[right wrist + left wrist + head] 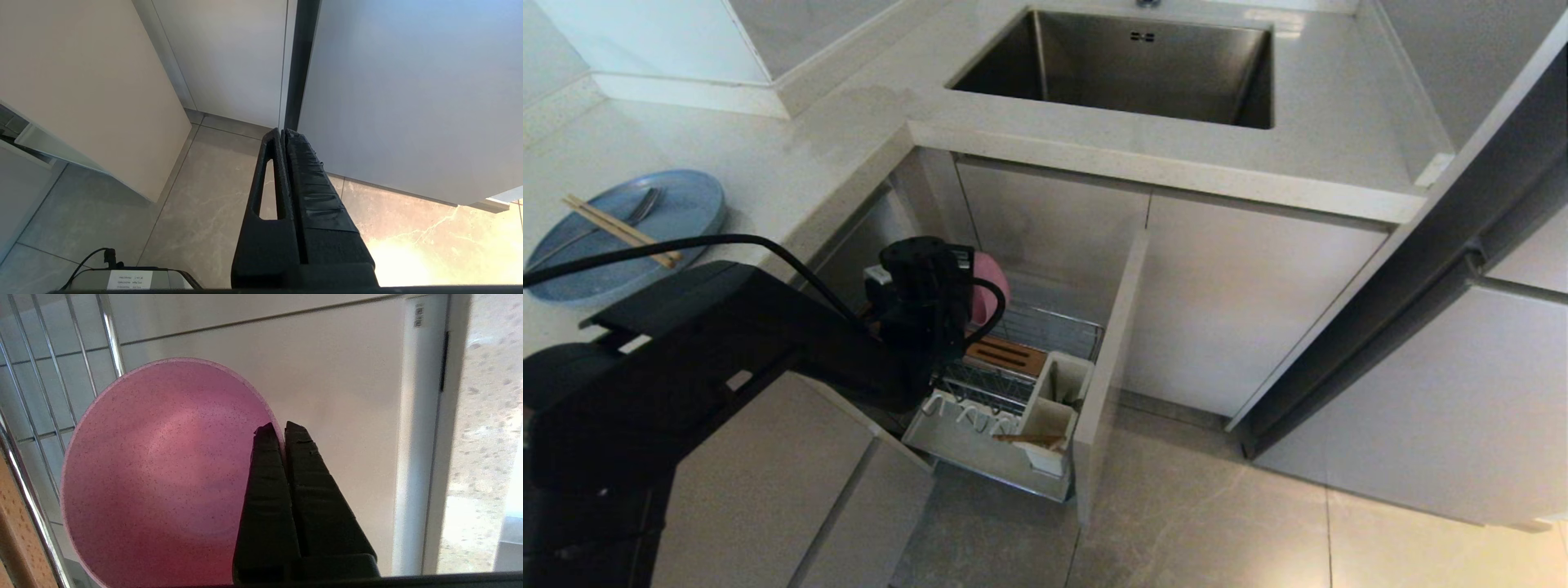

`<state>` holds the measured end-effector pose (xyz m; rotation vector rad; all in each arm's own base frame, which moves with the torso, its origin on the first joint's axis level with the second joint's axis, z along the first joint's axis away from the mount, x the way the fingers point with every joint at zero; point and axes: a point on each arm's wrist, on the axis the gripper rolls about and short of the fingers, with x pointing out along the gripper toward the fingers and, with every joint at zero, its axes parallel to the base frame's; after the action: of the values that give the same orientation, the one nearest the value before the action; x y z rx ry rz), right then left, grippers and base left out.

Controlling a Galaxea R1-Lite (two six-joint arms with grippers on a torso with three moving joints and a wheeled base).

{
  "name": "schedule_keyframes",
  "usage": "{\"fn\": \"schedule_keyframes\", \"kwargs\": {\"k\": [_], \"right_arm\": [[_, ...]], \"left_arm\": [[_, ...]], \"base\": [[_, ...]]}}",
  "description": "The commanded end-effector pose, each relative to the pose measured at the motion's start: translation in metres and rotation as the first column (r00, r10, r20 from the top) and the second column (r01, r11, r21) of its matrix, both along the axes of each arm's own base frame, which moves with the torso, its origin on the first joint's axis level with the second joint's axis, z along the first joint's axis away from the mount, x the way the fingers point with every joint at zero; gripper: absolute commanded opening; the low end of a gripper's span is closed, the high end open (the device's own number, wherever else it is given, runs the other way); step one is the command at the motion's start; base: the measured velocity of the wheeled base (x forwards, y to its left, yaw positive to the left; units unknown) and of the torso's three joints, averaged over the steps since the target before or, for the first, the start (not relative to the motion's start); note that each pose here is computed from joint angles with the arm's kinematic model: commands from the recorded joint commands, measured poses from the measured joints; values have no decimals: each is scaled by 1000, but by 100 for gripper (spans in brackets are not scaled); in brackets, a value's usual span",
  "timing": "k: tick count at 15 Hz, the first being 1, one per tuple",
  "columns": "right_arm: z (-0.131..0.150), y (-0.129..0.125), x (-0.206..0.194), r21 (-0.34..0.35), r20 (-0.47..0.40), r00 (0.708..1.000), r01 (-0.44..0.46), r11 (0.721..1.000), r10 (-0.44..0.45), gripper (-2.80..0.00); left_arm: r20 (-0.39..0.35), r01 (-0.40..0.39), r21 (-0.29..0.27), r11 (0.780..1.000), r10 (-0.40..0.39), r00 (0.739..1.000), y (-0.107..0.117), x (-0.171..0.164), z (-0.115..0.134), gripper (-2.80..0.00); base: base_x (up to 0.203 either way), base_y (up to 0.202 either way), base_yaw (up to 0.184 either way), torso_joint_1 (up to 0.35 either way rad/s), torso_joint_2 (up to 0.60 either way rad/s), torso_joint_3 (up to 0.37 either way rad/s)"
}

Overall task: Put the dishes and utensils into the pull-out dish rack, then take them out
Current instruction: Pick up the bowl and place it in the cupboard

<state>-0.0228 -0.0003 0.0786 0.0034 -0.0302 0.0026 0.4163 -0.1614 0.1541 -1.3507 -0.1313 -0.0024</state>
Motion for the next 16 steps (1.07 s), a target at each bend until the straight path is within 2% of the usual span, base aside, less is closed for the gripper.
{"fn": "schedule_keyframes", "kwargs": {"k": [1, 6, 16], "right_arm": [[-2, 0, 1, 0, -7, 1000, -1, 1000, 1, -280], [-2, 0, 1, 0, -9, 1000, -1, 1000, 1, -280], [-2, 0, 1, 0, -7, 1000, -1, 1000, 1, -280]], "left_arm": [[-9, -2, -5, 1000, 2, 1000, -1, 5, -8, -280], [-10, 22, -56, 998, -23, 1000, 8, 13, -14, -280], [-14, 38, -75, 996, -39, 999, 10, 27, -28, -280]], "base": [[0, 0, 0, 0, 0, 0], [0, 0, 0, 0, 0, 0], [0, 0, 0, 0, 0, 0]]}}
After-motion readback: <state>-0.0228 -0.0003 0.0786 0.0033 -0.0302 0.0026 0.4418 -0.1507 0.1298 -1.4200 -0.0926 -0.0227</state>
